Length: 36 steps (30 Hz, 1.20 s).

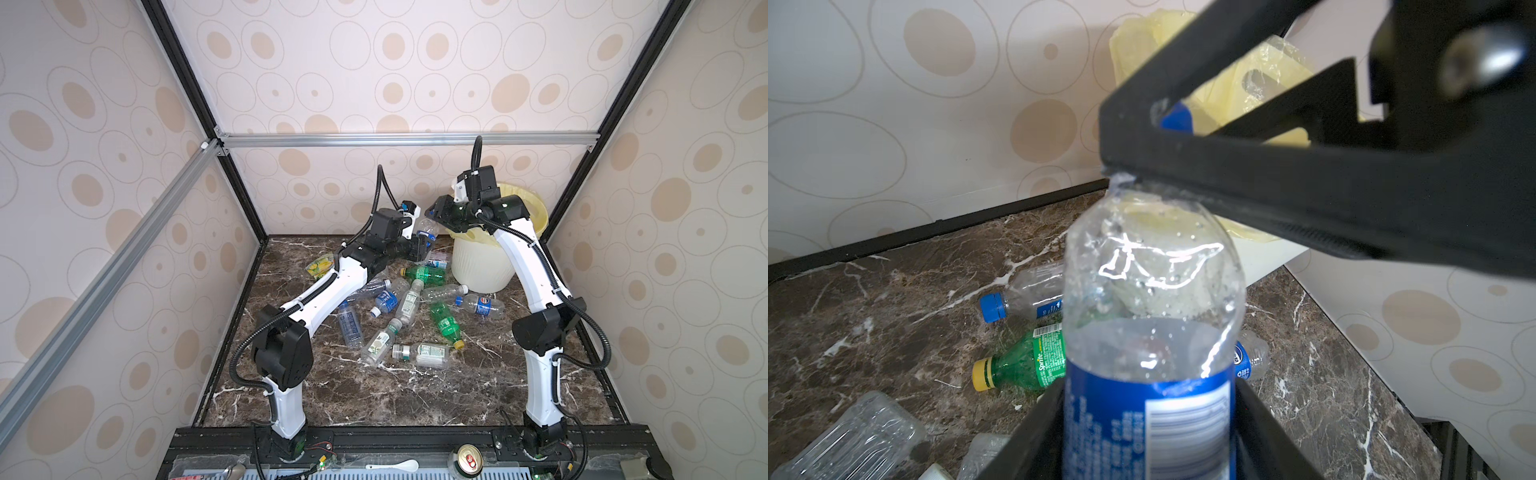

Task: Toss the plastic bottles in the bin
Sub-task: 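Lift the bottle with the left gripper while the right gripper grasps its cap, then carry the bottle over the bin and release it with the right gripper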

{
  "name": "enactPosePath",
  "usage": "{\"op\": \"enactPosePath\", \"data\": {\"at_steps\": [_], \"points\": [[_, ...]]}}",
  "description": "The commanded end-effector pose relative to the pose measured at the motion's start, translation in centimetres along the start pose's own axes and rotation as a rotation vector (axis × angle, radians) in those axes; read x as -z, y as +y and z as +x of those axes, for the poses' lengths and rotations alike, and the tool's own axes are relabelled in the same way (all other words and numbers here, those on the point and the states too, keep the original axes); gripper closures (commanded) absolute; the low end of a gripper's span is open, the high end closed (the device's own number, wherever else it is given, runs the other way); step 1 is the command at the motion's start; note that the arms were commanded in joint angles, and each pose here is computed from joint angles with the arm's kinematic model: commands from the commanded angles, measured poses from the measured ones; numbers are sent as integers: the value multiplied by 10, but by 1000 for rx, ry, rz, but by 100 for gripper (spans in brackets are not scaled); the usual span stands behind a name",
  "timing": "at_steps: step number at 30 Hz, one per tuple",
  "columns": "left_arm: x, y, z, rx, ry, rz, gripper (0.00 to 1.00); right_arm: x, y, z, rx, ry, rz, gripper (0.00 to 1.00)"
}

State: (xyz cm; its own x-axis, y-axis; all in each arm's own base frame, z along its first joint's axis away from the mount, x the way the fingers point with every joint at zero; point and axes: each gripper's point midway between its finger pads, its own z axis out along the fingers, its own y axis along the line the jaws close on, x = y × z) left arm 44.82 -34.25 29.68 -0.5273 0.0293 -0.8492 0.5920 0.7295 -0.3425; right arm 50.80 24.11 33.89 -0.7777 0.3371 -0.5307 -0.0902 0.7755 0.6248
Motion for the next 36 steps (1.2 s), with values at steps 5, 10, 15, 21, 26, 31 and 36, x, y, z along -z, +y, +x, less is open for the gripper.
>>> {"op": "enactPosePath", "data": {"at_steps": [5, 10, 15, 21, 26, 31, 36], "points": [[6, -20, -23, -52, -43, 43, 42, -3, -4, -7, -11, -10, -7, 64], [5, -24, -27, -56, -42, 51, 38, -2, -4, -9, -5, -20, -8, 75], [7, -25, -30, -60, -41, 30, 29, 8, 0, -18, 17, -56, -12, 81], [19, -29, -42, -89, -53, 0, 12, 32, 1, -38, 65, -148, 18, 82], [36, -40, -59, -101, -84, -8, 1, 74, 1, -66, 115, -276, 60, 82], [51, -51, -77, -97, -128, -7, 1, 132, 13, -91, 236, -441, 115, 82], [56, -58, -95, -87, -174, -14, 1, 202, 23, -114, 339, -652, 203, 82]]}}
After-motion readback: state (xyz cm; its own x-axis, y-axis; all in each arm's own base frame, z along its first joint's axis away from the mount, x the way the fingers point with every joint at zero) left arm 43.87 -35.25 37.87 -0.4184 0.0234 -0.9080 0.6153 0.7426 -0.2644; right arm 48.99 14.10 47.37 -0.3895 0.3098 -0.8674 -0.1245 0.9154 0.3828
